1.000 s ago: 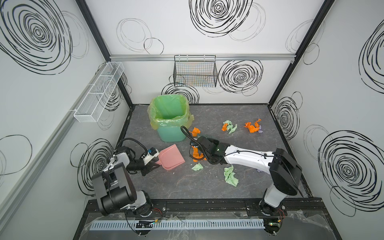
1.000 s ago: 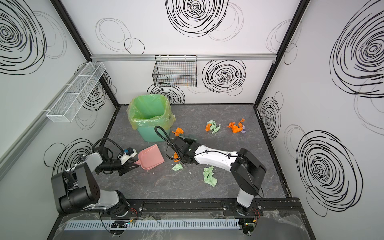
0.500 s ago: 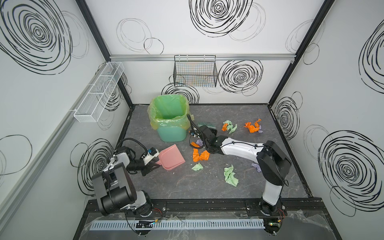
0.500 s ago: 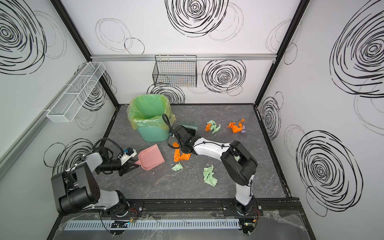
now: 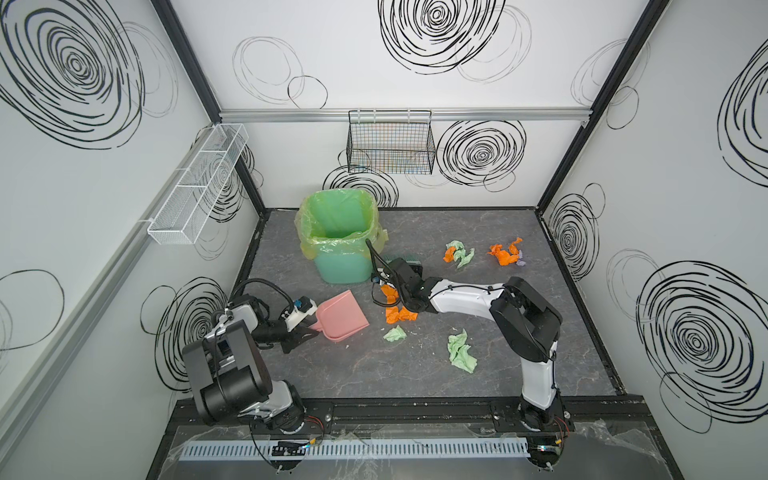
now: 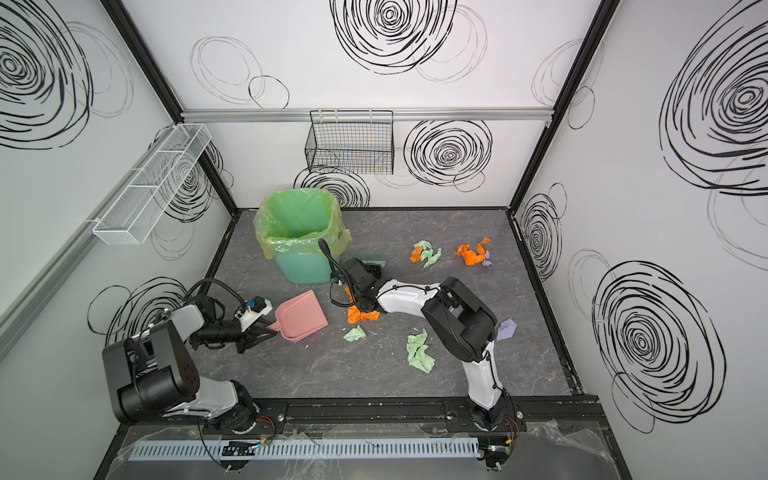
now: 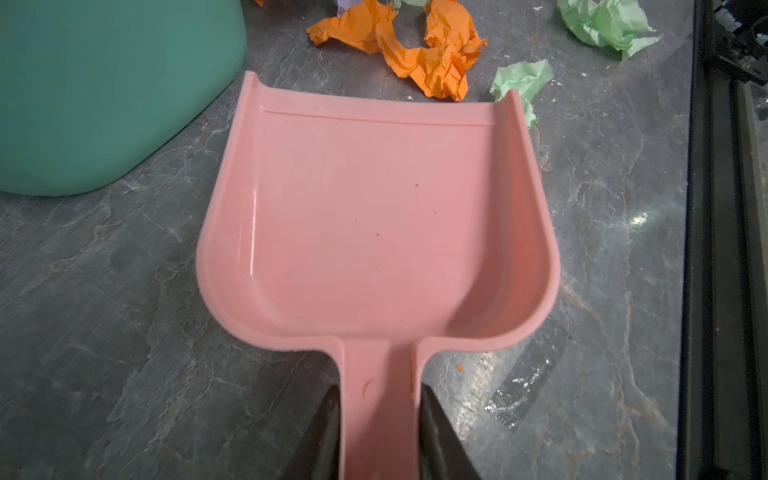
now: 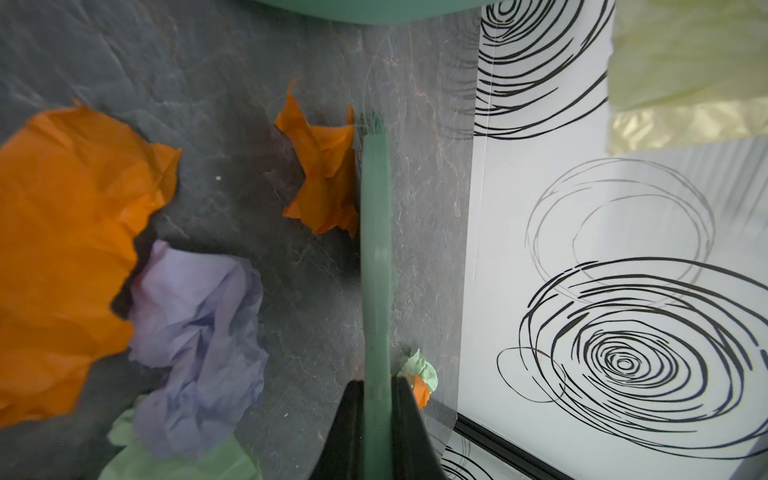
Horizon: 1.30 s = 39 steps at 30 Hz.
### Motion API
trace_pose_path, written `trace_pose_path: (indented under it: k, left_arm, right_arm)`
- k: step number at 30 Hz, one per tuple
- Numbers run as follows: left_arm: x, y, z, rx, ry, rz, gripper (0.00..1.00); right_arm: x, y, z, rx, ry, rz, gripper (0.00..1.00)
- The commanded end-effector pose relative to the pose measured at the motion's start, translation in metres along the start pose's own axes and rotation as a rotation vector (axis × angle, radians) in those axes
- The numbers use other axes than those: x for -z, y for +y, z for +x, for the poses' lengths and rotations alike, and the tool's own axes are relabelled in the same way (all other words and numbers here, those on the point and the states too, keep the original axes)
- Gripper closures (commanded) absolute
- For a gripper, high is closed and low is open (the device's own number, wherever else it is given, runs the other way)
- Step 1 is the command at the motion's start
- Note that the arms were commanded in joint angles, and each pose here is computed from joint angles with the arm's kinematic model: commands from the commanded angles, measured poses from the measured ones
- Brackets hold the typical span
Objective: Sweep away the paper scraps from the table
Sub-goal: 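Sweep the brush with the right gripper, pushing scraps toward the pink dustpan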
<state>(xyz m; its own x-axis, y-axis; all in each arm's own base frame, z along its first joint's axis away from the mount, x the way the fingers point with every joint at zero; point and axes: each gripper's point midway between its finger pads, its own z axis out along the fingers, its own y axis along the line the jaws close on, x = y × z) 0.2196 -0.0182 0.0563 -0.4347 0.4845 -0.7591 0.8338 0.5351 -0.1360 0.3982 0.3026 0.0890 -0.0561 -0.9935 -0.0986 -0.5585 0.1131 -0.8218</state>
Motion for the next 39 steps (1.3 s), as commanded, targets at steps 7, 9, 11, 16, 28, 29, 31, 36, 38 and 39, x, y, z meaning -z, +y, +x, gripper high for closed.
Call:
trace_pose_path:
  k: [7,9,11,16,28,29,31,36,38,39]
  left_arm:
    - [0.004,-0.002,-0.007,-0.004,-0.026,0.006,1.00]
    - [0.005,-0.002,-0.007,-0.007,-0.021,0.002,1.00]
    - [0.005,-0.001,-0.007,-0.012,-0.016,-0.003,1.00]
    - [0.004,-0.004,-0.006,-0.028,0.003,-0.011,1.00]
    - [-0.007,-0.015,-0.008,-0.153,0.105,-0.062,1.00]
    - [-0.010,-0.015,-0.009,-0.158,0.112,-0.063,1.00]
    - [-0.015,-0.016,-0.012,-0.175,0.129,-0.055,1.00]
    - [-0.024,-0.011,-0.020,-0.225,0.176,-0.052,1.00]
    - [-0.027,-0.009,-0.022,-0.243,0.198,-0.053,1.00]
    - [-0.028,-0.007,-0.022,-0.255,0.213,-0.055,1.00]
  right_arm:
    - [0.052,0.038,0.014,0.066,0.000,-0.049,1.00]
    - [0.063,0.045,0.019,0.071,0.010,-0.053,1.00]
    - [0.076,0.049,0.023,0.065,0.014,-0.055,1.00]
    - [0.111,0.031,0.024,0.004,-0.015,0.019,1.00]
    - [0.161,-0.044,0.066,-0.433,0.103,0.160,1.00]
    - [0.157,-0.044,0.074,-0.483,0.135,0.148,1.00]
    - [0.147,-0.040,0.092,-0.585,0.216,0.106,1.00]
    - [0.127,-0.024,0.115,-0.760,0.372,-0.009,1.00]
    - [0.121,-0.019,0.119,-0.812,0.421,-0.037,1.00]
    - [0.118,-0.015,0.119,-0.835,0.442,-0.056,1.00]
